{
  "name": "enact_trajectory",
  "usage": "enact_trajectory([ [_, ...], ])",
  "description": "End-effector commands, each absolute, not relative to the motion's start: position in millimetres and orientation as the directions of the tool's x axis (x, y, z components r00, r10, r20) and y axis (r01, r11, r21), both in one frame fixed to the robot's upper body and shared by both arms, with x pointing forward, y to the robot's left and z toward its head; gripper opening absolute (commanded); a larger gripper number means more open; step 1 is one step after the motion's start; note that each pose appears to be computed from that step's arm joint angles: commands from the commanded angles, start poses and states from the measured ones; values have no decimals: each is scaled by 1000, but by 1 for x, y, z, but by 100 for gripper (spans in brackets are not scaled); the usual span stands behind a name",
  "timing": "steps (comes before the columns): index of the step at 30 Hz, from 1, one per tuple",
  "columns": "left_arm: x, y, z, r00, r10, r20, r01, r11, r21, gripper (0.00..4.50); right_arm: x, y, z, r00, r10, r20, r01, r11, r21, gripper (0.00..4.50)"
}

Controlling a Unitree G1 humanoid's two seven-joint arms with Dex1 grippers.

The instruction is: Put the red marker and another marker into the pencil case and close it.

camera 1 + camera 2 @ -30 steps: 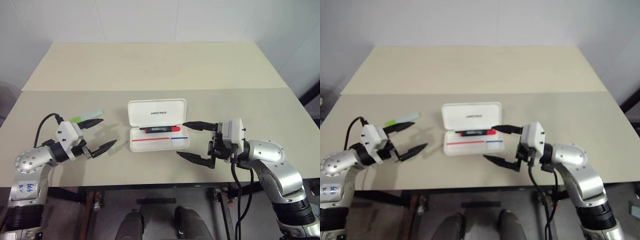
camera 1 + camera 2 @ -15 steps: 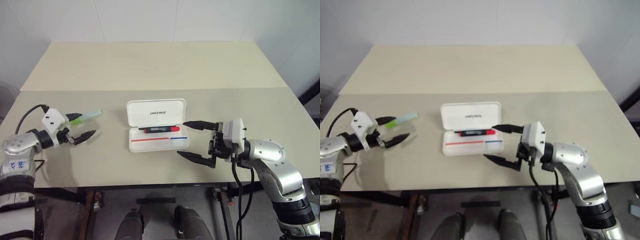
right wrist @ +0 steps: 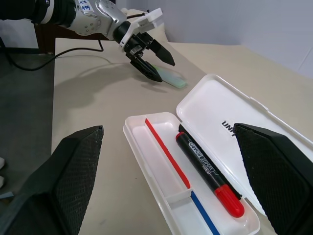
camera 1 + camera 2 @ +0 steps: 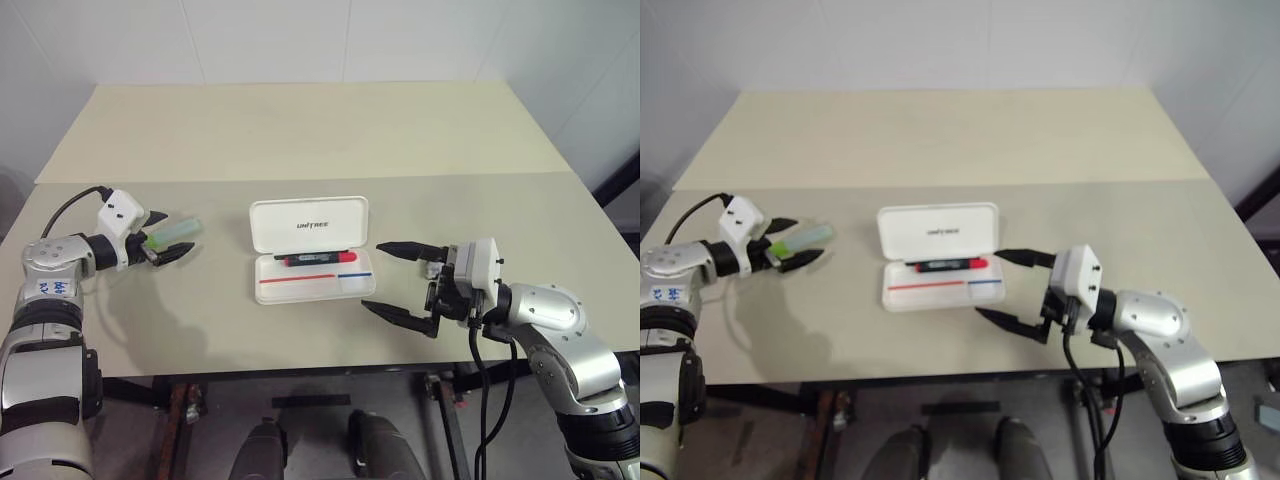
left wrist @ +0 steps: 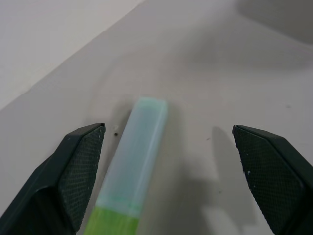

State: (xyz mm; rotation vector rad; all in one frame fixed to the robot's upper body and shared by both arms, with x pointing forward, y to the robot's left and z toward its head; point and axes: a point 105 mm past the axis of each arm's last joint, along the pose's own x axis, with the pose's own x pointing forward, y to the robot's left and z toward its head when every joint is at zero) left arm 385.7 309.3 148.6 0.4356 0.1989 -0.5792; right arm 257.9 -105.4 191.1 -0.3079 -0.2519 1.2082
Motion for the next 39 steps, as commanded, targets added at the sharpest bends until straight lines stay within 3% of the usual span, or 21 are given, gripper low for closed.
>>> enact_trajectory([
  [1,390,314,149,847,-449,-284,521,805,283,445,252,-110,203,353,934,50,-849,342,-403,450],
  [13,395,316,126,863,-372,-343,441,885,149,445,249,-114,206,376,926,40,-840,359,-406,450],
  [23,396,309,121,825,-393,-407,479,868,133,445,247,-116,207,396,917,45,-832,379,-405,450],
  [31,383,317,106,760,-393,-517,512,853,104,445,248,-114,207,398,916,53,-830,384,-405,450],
  [34,372,314,94,698,-449,-558,556,831,29,386,249,-113,208,397,916,55,-830,384,-404,450],
  [39,361,305,83,607,-521,-599,631,775,-35,229,249,-112,207,395,917,57,-831,383,-403,450],
])
